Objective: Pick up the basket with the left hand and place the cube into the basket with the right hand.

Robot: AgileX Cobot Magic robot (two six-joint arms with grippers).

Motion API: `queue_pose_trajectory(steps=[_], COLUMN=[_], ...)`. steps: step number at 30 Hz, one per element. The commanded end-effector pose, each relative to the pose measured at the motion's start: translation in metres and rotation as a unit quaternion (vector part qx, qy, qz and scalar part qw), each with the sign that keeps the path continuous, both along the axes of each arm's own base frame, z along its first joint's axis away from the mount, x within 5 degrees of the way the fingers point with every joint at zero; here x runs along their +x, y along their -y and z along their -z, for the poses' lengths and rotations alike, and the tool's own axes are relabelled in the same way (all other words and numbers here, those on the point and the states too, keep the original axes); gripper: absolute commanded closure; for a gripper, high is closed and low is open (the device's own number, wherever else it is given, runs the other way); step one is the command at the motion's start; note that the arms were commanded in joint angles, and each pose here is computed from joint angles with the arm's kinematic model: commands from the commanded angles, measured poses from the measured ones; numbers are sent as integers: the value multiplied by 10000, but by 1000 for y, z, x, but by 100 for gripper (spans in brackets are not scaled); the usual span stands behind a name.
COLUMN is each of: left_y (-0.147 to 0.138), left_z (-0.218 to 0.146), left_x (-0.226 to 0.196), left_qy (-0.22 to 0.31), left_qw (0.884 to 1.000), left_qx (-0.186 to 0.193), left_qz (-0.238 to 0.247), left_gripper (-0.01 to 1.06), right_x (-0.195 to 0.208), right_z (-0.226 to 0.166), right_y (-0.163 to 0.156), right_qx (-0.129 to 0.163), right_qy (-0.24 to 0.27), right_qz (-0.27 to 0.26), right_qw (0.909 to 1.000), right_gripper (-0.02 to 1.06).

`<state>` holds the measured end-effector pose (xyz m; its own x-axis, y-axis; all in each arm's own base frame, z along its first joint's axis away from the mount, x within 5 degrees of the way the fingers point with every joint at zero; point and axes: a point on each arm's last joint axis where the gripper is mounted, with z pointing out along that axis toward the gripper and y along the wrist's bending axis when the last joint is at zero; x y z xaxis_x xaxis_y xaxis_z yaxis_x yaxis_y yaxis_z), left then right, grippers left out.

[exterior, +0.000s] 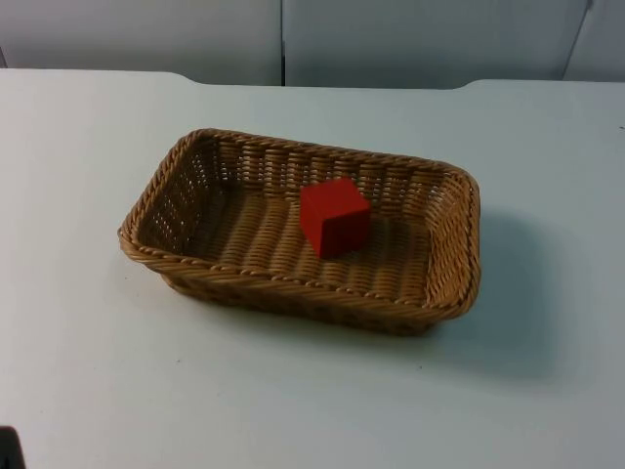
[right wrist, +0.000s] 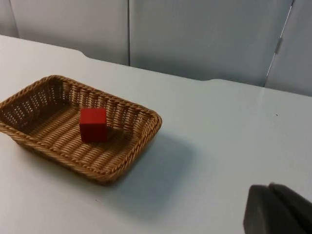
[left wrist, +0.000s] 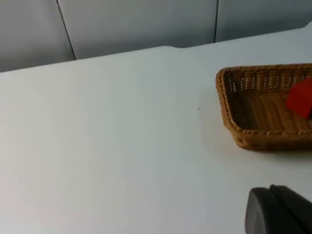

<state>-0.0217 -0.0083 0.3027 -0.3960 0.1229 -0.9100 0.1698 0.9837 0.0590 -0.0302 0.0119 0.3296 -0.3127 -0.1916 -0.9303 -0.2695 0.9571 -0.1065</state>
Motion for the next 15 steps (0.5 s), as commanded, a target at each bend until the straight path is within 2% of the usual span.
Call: queue_pose_trajectory(steps=[1, 4, 12, 15], left_y=[1, 1, 1, 1], left_z=[4, 9, 22, 22], left_x=[4, 8, 13, 13], left_qy=[54, -21, -248, -258], left_qw=[9999, 9999, 9995, 9994], left_qx=[-97, -119, -65, -64], left_qz=[46, 83, 201, 201], left_gripper=[105, 105, 105, 105], right_x=[-1, 1, 23, 24], right_z=[2, 7, 49, 47], right_y=[1, 1, -3, -4], right_qx=[-88, -127, -10, -40], right_qy=[-29, -159, -919, -800], right_qz=[18, 31, -99, -142], right_qw=[10000, 9998, 9957, 9967], right_gripper=[105, 105, 105, 105])
